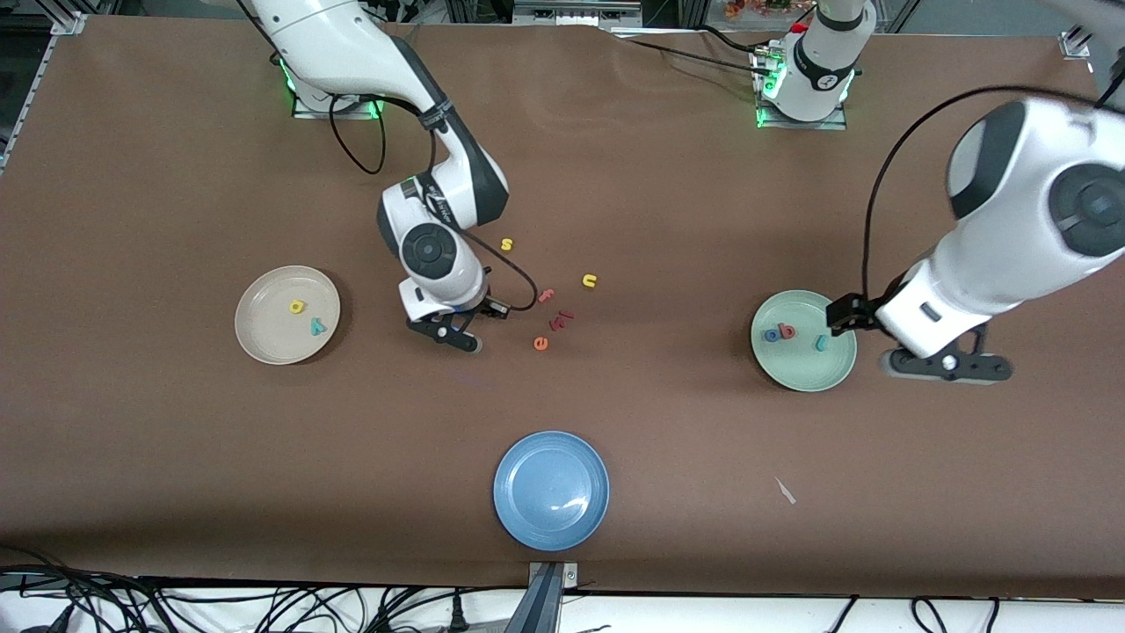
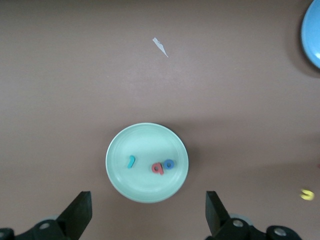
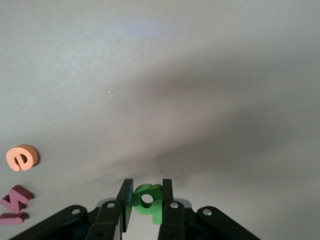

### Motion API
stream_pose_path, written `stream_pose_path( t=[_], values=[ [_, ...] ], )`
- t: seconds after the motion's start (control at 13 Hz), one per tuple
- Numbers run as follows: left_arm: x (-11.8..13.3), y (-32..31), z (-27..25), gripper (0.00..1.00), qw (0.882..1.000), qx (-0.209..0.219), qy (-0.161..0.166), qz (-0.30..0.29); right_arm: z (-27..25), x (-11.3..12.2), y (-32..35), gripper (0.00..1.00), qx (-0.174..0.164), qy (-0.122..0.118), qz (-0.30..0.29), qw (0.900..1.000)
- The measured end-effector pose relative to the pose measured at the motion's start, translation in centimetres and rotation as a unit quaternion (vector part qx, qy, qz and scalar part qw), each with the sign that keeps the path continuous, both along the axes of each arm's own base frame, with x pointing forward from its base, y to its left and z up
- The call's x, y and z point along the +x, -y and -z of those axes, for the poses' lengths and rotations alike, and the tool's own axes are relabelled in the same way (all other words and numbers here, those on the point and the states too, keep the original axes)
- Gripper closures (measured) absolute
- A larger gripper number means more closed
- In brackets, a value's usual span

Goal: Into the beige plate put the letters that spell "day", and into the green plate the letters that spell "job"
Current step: 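Carry the green letter to the cream plate while the left gripper withdraws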

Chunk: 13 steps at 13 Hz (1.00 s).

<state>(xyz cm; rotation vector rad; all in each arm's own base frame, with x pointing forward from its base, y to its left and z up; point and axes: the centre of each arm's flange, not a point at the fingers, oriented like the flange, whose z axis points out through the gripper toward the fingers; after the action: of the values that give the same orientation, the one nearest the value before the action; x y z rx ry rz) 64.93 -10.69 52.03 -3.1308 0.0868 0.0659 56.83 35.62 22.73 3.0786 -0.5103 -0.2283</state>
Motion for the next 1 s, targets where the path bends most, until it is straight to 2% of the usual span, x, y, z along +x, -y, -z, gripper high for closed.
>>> stream_pose_path(
  t=[0.15, 0.23, 0.54, 0.69, 0.77, 0.92, 1.0],
  values=[
    [-1.3, -0.7, -2.9, 0.00, 0.999, 0.008, -0.034, -0.006, -1.7, 1.5, 3.3, 0.73, -0.007, -0.023, -0.041, 0.999],
    [-1.8, -1.0, -4.0, 0.00, 0.999, 0.012, -0.040, -0.009, -2.3, 2.1, 4.9, 0.73, -0.009, -0.027, -0.059, 0.998],
    [-4.8, -1.1, -7.4, 0.00, 0.999, 0.017, -0.027, -0.026, -2.6, 3.3, 10.3, 0.73, -0.024, -0.034, -0.123, 0.991],
    [-5.5, -2.5, -7.8, 0.00, 1.000, 0.014, 0.003, -0.023, -2.7, 4.5, 15.0, 0.73, -0.030, -0.041, -0.172, 0.984],
    [-6.2, -3.4, -7.7, 0.00, 0.999, 0.002, 0.015, -0.032, -3.0, 5.2, 17.9, 0.73, -0.032, -0.044, -0.193, 0.980],
    [-8.1, -5.6, -7.7, 0.00, 0.997, -0.052, 0.017, -0.058, -3.3, 6.3, 23.3, 0.73, -0.029, -0.049, -0.219, 0.974],
    [-9.0, -6.3, -7.9, 0.00, 0.996, -0.063, 0.019, -0.064, -3.1, 6.6, 25.7, 0.73, -0.023, -0.054, -0.227, 0.972]
  ],
)
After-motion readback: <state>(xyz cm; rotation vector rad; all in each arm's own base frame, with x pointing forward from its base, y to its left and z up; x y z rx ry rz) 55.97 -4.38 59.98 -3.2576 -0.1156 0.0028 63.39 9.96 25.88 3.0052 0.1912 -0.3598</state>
